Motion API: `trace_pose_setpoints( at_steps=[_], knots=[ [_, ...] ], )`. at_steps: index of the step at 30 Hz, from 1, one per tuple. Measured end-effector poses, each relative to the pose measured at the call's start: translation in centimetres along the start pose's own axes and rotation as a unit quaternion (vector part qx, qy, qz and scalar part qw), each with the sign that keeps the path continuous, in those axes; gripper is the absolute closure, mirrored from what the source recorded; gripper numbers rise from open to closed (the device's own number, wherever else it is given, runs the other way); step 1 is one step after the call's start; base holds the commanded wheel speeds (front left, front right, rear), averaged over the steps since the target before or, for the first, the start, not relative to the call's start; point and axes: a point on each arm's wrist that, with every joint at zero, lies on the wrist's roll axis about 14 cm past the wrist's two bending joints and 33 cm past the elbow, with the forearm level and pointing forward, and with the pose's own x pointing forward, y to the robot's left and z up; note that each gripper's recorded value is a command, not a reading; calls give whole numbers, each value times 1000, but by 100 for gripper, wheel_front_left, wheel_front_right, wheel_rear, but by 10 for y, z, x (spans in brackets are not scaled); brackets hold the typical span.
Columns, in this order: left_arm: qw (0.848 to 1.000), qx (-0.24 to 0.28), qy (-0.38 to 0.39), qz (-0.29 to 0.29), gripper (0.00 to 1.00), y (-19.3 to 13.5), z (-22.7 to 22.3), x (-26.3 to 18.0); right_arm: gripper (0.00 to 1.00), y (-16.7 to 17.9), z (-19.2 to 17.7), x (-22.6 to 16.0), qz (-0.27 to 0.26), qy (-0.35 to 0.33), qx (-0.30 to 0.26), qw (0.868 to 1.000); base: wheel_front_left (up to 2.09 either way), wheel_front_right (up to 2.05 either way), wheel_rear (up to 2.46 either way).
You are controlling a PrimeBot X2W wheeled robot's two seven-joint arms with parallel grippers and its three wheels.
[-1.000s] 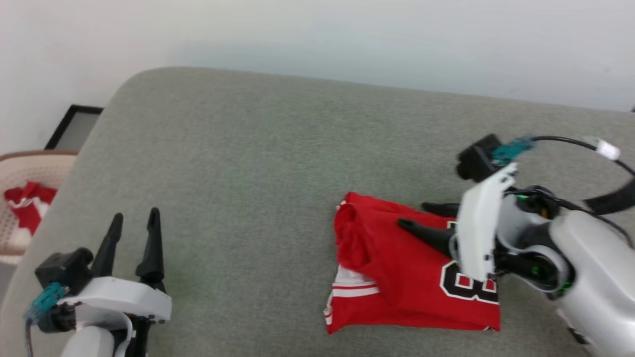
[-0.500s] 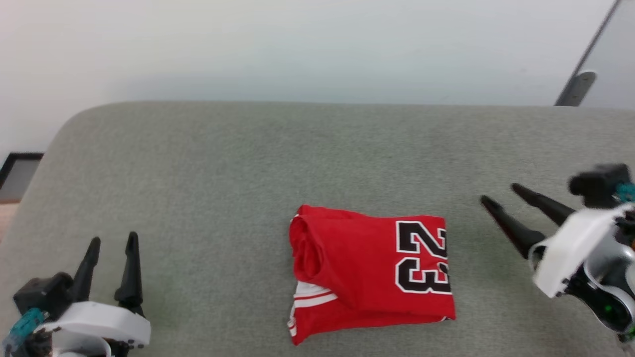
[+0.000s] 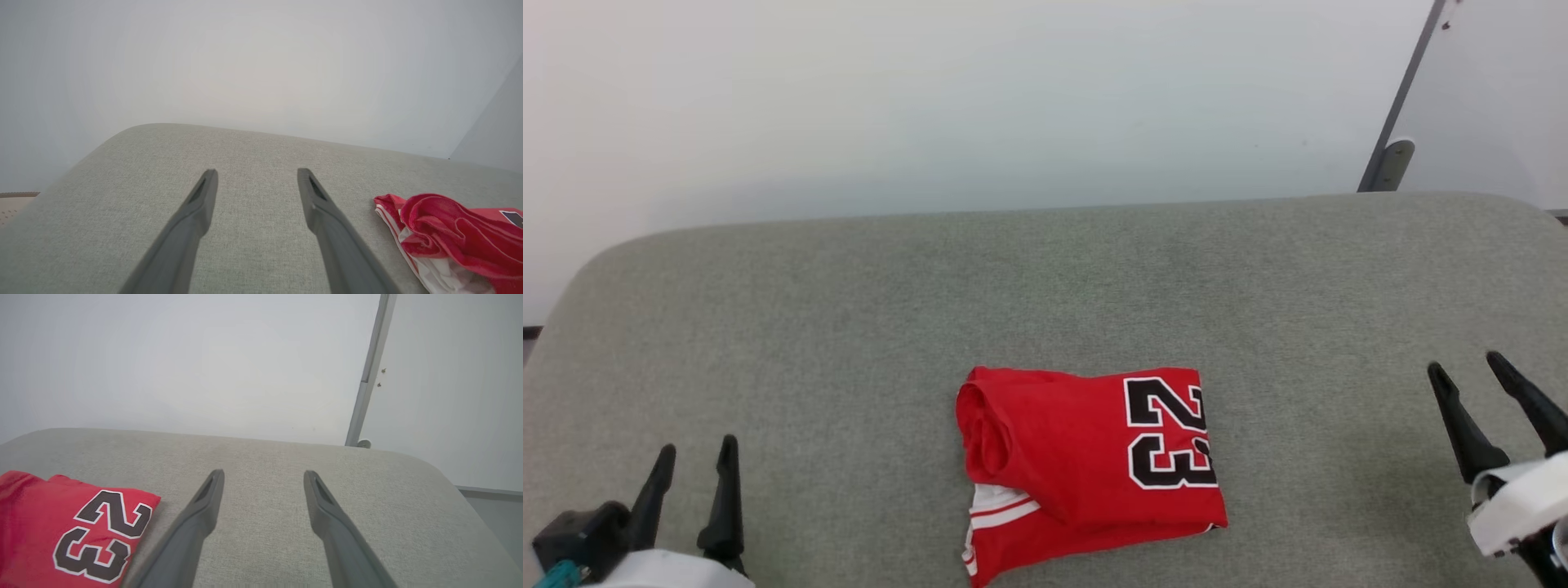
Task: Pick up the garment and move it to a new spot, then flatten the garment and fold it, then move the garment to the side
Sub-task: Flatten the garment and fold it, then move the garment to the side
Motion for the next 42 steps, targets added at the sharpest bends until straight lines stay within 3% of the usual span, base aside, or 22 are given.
trace_pose_setpoints(
  at_steps=[9,21,35,42],
  knots=[
    [1000,-9,6,-1,0,0,-4,-10,0,-14,-20,-24,-45,-4,14,999,0,0,0],
    [1000,-10,10,1,0,2,-7,-15,0,-10,-29,-27,-50,-3,20,999,0,0,0],
    [1000,-11,13,3,0,4,-9,-19,0,2,-32,-21,-36,5,26,999,0,0,0],
    [1000,-9,10,8,0,7,-6,-23,0,38,-43,-7,16,34,33,999,0,0,0]
  ],
)
